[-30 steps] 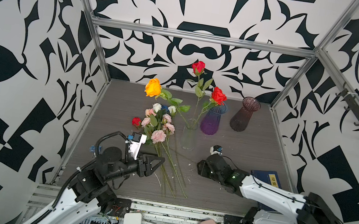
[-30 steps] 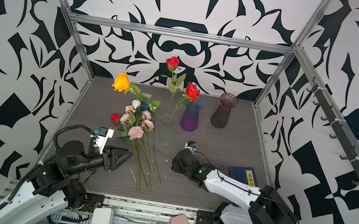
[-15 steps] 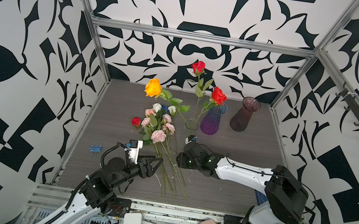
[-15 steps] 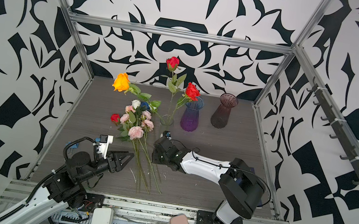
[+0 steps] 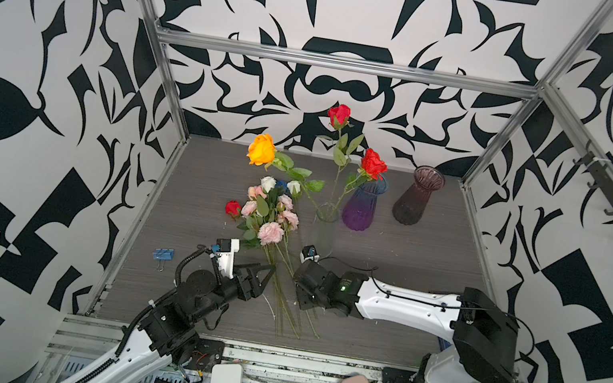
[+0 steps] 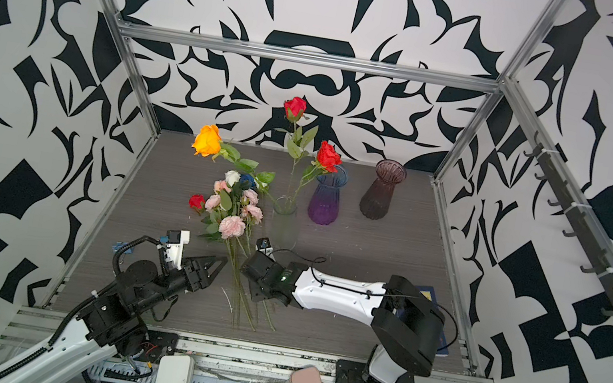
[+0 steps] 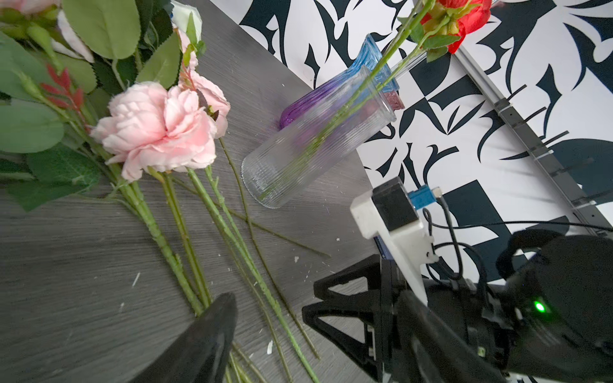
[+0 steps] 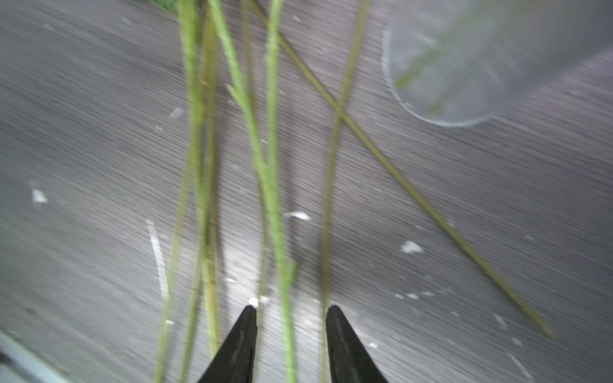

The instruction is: Arrange the flowers into the vase

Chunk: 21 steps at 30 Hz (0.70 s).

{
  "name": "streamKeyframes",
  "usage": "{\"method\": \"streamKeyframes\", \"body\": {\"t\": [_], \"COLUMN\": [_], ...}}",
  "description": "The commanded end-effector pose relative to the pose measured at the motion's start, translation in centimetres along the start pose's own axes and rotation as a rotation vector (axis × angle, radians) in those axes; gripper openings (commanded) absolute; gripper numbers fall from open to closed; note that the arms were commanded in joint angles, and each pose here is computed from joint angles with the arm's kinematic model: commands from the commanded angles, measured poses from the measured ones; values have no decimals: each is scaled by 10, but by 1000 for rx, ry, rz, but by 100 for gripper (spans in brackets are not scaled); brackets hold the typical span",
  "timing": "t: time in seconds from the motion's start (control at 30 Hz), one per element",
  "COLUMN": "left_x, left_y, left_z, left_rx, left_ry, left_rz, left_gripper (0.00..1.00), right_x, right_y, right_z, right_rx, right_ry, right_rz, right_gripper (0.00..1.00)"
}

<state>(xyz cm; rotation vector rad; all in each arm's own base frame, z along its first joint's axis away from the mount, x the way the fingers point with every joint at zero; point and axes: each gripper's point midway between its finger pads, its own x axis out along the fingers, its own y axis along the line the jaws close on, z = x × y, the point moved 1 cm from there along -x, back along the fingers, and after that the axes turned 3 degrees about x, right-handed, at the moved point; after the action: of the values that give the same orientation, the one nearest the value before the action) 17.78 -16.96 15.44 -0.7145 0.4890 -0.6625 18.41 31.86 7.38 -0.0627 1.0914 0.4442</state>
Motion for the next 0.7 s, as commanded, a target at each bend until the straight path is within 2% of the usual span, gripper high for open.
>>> {"method": "streamKeyframes", "body": {"t": [0.0, 0.1, 0.37, 0.67], "left_x": [-1, -2, -4, -4], "left_y": [5, 8, 10, 10], "left_z": [3, 2, 3, 3], "left_rx": [-18, -24, -21, -18], "left_ry": [-26, -29, -40, -38], "left_rz": [21, 30, 42, 46], "left_gripper": [80, 80, 80, 80], "right_x": [-11, -9, 15, 34], "right_y": [5, 15, 5, 9], "right_z": [8, 7, 9, 4], "right_rx": [-28, -33, 56, 40], "right_ry": [-36, -20, 73, 150], "right_rz": [44, 113, 160, 142], "right_gripper": [38, 37, 28, 28]}}
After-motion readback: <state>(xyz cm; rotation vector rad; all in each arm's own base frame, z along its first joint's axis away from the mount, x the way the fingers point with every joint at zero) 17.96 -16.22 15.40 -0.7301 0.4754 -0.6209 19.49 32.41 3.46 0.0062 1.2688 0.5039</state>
